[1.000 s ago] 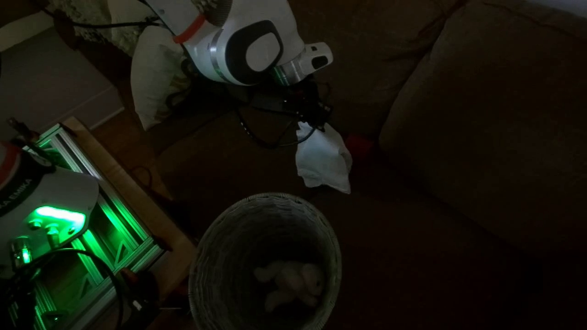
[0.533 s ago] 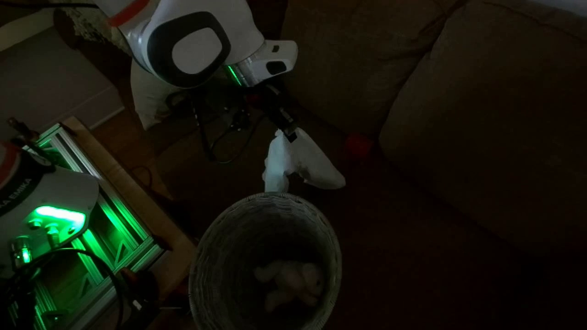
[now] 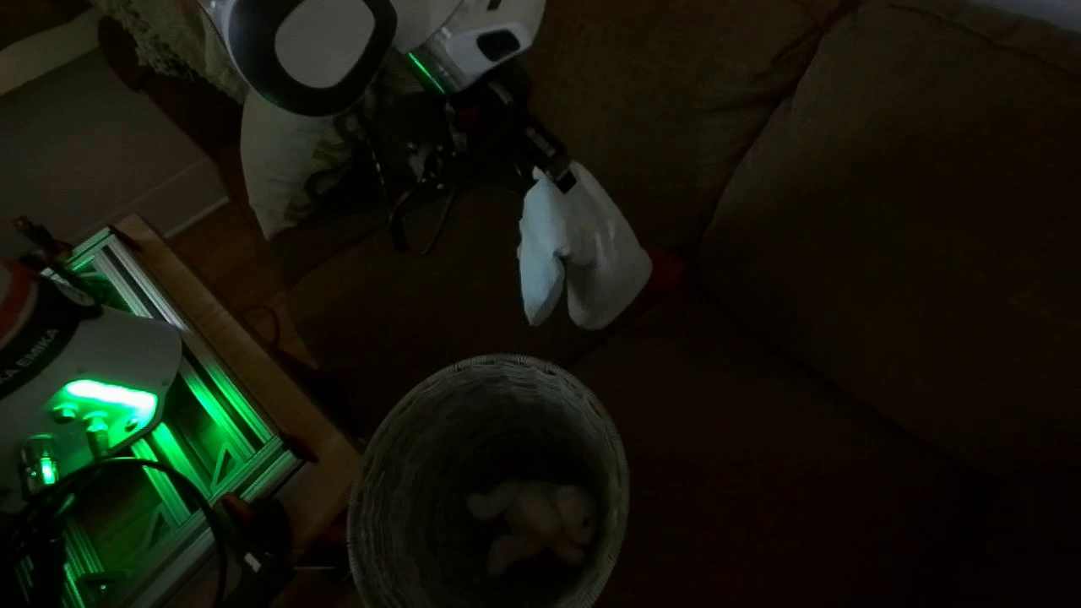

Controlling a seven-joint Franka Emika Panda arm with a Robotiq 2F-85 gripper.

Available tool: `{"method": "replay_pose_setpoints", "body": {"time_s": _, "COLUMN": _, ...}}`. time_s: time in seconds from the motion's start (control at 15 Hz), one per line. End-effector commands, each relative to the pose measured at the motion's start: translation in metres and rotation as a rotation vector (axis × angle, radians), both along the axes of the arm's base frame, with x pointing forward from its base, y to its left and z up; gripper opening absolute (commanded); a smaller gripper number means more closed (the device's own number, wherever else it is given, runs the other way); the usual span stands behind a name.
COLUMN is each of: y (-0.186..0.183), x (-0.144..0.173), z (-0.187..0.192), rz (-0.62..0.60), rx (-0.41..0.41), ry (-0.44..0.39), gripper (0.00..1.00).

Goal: Put the towel in the laundry basket

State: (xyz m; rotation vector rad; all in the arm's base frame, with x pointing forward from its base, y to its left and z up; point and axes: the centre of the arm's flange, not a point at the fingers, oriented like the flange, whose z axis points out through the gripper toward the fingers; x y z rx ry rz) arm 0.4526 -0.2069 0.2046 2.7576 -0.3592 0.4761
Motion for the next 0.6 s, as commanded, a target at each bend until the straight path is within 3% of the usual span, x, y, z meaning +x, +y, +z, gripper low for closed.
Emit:
{"method": "replay_pose_setpoints", "body": {"time_s": 0.0, "y": 0.003, "x": -0.033, "z": 0.086, "rz": -0.057, "rx": -0.021, "ry": -0.196, "gripper": 0.02}}
{"method": "replay_pose_setpoints", "body": {"time_s": 0.27, "y": -0.042, "x": -0.067, "z": 0.148, "rz": -0.217, "rx": -0.115, "ry": -0.352, "gripper": 0.02}}
{"method": "replay_pose_setpoints", "body": {"time_s": 0.53, "y": -0.074, "x": -0.106, "z": 0.184, "rz": -0.308, "rx": -0.169, "ry": -0.415, "gripper": 0.02}}
